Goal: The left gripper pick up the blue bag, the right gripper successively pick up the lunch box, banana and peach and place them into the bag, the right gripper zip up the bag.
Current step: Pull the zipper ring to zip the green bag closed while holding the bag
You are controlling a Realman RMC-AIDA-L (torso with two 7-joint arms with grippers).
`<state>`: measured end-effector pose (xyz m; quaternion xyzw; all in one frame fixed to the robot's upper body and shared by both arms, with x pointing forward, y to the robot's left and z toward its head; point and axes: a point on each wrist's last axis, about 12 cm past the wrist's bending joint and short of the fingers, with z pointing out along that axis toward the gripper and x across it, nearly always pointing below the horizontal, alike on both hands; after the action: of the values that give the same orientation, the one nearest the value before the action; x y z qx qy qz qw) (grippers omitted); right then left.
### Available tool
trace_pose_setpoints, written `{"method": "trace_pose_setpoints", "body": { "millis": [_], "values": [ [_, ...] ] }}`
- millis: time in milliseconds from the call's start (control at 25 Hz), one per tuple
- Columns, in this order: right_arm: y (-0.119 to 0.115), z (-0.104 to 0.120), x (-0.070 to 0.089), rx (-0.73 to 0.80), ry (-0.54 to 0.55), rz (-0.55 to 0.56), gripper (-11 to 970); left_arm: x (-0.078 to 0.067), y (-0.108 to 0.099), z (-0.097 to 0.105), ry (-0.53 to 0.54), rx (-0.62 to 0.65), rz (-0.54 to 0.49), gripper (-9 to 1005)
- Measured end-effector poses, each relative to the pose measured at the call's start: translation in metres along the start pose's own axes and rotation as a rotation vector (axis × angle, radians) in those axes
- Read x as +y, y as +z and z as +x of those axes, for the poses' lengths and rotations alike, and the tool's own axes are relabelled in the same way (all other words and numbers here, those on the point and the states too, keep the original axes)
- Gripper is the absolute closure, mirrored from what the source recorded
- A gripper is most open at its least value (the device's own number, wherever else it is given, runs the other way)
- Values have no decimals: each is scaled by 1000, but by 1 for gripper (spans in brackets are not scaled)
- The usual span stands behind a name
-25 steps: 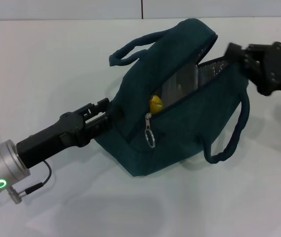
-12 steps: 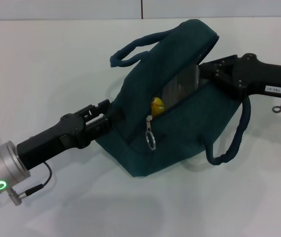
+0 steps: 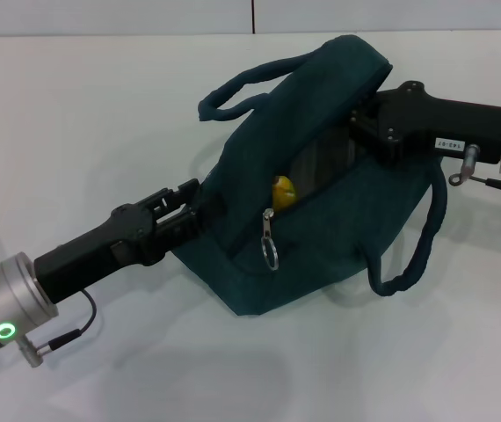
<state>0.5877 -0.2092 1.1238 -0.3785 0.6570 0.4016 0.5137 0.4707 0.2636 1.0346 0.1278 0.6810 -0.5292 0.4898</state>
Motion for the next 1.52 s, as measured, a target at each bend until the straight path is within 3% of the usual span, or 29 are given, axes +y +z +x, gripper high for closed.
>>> {"method": "trace_pose_setpoints", "body": {
  "millis": [320,560,880,1280,1520],
  "values": [
    [-12,-21,13,-135,-27,-94,958,0,-1,1,-6,-2,-4,352],
    [-20,-29,12,-194,-30,-104,957,0,0,1,-12,0,-2,354],
    [-22,-28,9,-168,-7,-103,957,-1,0,4,-26,-1,-1,353],
    [-34,-7,11,-110,41,-83,955,-1,1,4,-28,-6,-5,353],
    [-43,-6,11,-107,47,-105,920,1,1,4,-29,-13,-21,353]
  ]
}}
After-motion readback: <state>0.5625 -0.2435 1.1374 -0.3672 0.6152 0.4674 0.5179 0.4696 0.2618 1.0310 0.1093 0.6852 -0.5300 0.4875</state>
